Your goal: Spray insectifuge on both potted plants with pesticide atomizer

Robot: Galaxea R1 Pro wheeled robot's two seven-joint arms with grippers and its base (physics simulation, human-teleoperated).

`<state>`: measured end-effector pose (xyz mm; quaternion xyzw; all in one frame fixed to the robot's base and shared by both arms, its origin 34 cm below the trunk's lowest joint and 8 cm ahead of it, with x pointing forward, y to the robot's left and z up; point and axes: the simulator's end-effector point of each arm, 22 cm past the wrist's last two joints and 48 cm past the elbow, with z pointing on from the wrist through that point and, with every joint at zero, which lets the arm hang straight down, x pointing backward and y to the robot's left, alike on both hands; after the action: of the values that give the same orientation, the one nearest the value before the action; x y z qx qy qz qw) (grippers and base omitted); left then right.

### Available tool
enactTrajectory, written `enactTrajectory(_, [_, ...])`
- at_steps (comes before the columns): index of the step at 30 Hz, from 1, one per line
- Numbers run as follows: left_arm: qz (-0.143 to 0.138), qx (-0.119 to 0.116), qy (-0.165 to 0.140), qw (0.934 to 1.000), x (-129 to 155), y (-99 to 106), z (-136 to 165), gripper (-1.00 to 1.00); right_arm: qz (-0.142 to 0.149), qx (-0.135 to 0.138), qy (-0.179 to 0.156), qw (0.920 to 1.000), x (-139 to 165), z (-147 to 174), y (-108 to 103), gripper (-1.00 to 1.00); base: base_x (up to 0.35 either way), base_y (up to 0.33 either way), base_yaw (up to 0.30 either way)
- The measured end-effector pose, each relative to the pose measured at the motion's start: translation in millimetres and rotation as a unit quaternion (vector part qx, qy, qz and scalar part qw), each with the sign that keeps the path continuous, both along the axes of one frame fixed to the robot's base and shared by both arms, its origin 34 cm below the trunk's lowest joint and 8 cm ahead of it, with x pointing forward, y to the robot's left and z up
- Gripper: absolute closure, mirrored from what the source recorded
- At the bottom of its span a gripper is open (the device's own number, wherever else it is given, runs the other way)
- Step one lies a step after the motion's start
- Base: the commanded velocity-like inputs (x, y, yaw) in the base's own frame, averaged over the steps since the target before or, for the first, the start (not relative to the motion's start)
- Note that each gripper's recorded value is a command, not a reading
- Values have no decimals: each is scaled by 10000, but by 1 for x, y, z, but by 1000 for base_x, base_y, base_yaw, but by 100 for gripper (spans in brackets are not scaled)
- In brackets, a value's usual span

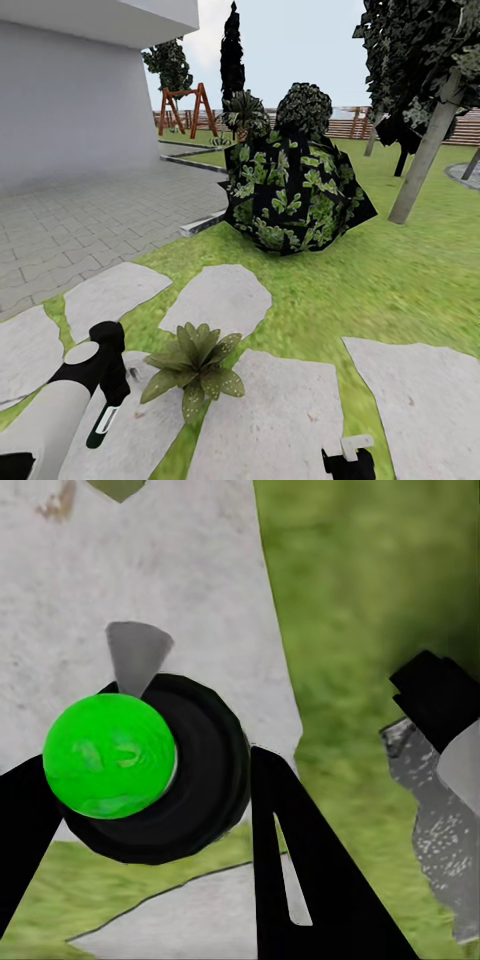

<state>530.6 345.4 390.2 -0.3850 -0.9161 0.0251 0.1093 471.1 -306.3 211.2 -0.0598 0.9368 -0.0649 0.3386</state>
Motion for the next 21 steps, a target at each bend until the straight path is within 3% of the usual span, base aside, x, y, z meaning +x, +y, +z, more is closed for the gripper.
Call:
enactTrajectory(9, [49,-57,11,10000,-1,-4,-2,100,-7,3,-8,10000,1,0,0,-100,-137,284,-12])
enactTrajectory(16, [201,-79,6,9998,-1,-7,-1,100,-9,3,-12,10000,1,1,0,-100,149,275,-266])
enactTrajectory(21, [25,-242,68,9997,-5,-42,-9,100,-11,3,-11,10000,1,1,0,-100,52,36,-299])
